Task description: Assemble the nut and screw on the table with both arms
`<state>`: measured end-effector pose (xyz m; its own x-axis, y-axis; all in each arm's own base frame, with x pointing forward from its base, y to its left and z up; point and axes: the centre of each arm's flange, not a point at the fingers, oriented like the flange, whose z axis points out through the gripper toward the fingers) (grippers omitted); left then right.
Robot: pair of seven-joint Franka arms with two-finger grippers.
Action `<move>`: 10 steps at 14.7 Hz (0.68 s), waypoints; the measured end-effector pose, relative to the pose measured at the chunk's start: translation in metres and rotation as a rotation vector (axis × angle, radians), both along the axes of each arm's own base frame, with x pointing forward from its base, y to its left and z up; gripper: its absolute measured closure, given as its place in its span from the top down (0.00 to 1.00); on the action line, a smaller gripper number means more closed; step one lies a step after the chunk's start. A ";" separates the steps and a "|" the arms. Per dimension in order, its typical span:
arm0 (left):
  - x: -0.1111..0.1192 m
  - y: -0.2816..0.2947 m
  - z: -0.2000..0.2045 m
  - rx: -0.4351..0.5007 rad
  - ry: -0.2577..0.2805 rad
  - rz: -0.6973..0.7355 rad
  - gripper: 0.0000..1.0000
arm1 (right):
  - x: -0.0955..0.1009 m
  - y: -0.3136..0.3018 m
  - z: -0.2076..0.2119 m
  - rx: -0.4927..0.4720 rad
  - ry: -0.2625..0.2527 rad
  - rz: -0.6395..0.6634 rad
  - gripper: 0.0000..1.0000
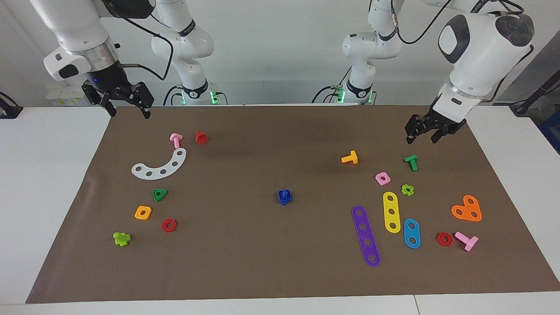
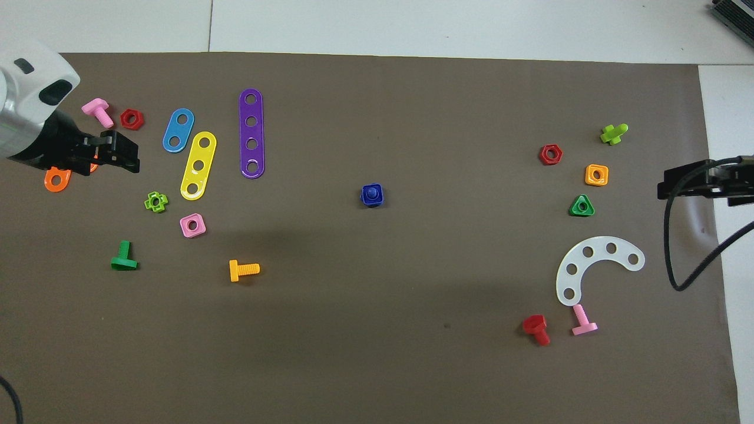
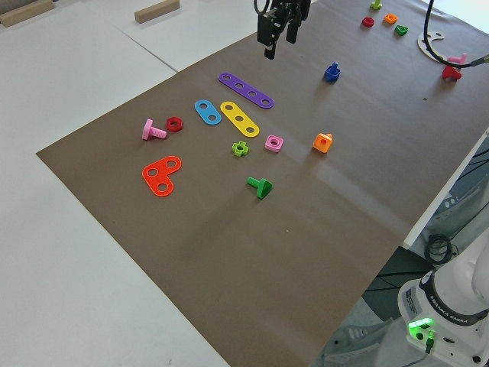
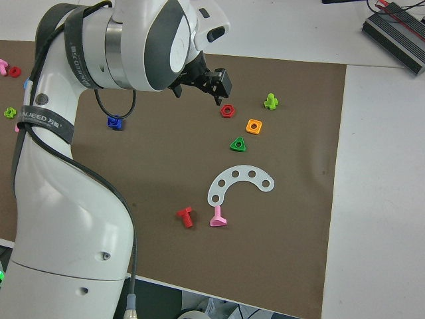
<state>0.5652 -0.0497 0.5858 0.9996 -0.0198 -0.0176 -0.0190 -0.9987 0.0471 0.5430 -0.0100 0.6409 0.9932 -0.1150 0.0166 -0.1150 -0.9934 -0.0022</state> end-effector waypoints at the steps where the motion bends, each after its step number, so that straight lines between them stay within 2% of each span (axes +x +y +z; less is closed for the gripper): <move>1: -0.011 0.000 0.006 -0.001 -0.007 -0.001 0.81 | 0.000 0.000 0.000 0.000 0.000 0.000 1.00; 2: -0.019 -0.001 0.013 -0.002 -0.016 -0.004 0.86 | 0.000 0.000 0.000 0.000 0.000 0.000 1.00; 4: -0.027 -0.005 0.022 -0.002 -0.032 -0.013 0.88 | 0.000 0.000 0.000 0.000 0.000 0.000 1.00; 10: -0.029 -0.019 0.026 0.064 -0.052 -0.056 0.89 | 0.000 0.000 0.000 0.000 0.000 0.000 1.00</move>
